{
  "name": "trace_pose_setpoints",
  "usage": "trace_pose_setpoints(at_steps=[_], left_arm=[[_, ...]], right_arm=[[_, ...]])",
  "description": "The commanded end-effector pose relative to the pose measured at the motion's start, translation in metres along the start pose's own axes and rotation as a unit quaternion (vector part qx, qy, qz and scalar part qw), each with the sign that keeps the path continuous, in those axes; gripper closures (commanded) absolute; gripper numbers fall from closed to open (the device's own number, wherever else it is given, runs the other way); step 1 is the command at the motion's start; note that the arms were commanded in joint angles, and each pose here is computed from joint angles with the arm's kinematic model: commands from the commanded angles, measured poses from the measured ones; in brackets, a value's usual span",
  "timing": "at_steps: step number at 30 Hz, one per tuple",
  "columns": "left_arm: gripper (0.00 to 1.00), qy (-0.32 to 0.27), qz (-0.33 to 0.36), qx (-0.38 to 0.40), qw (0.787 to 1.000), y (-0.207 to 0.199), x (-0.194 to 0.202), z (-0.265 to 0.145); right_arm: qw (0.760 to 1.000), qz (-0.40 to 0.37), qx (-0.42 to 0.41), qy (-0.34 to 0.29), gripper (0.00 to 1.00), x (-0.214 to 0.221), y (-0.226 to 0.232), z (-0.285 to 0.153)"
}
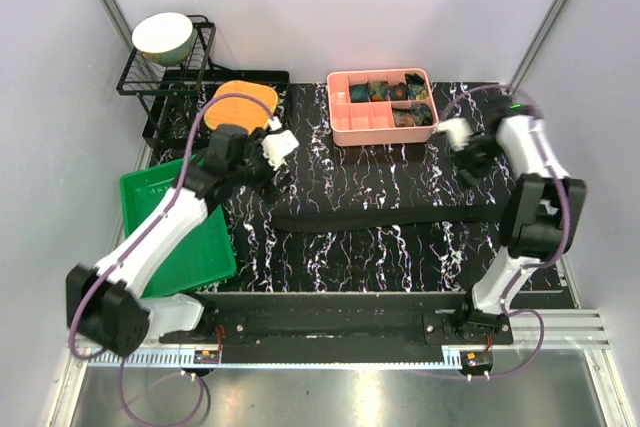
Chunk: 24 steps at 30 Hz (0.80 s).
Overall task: Roll the ties
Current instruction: Flatten out the tie at the center of the board, then roll the tie at the center of the board.
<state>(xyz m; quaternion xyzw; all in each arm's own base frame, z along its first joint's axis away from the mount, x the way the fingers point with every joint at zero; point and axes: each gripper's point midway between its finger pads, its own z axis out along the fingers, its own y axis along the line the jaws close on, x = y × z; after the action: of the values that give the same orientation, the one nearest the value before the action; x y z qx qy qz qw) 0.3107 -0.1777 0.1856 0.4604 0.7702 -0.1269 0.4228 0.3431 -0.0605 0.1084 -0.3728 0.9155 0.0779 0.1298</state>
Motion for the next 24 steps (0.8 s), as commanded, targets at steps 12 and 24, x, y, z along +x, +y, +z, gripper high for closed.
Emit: trace_pose_setpoints(at_steps=[12,24], left_arm=[[0.01,-0.013,0.050,0.075,0.996,-0.043,0.021,0.012],[0.01,0.047,0.218,0.170,0.960,-0.098,0.024,0.071]], right_arm=[[0.995,0.030,-0.028,0.095,0.73,-0.010,0.096,0.126],[0.989,0.003,-0.011,0.149,0.75,0.064,0.056,0.108]])
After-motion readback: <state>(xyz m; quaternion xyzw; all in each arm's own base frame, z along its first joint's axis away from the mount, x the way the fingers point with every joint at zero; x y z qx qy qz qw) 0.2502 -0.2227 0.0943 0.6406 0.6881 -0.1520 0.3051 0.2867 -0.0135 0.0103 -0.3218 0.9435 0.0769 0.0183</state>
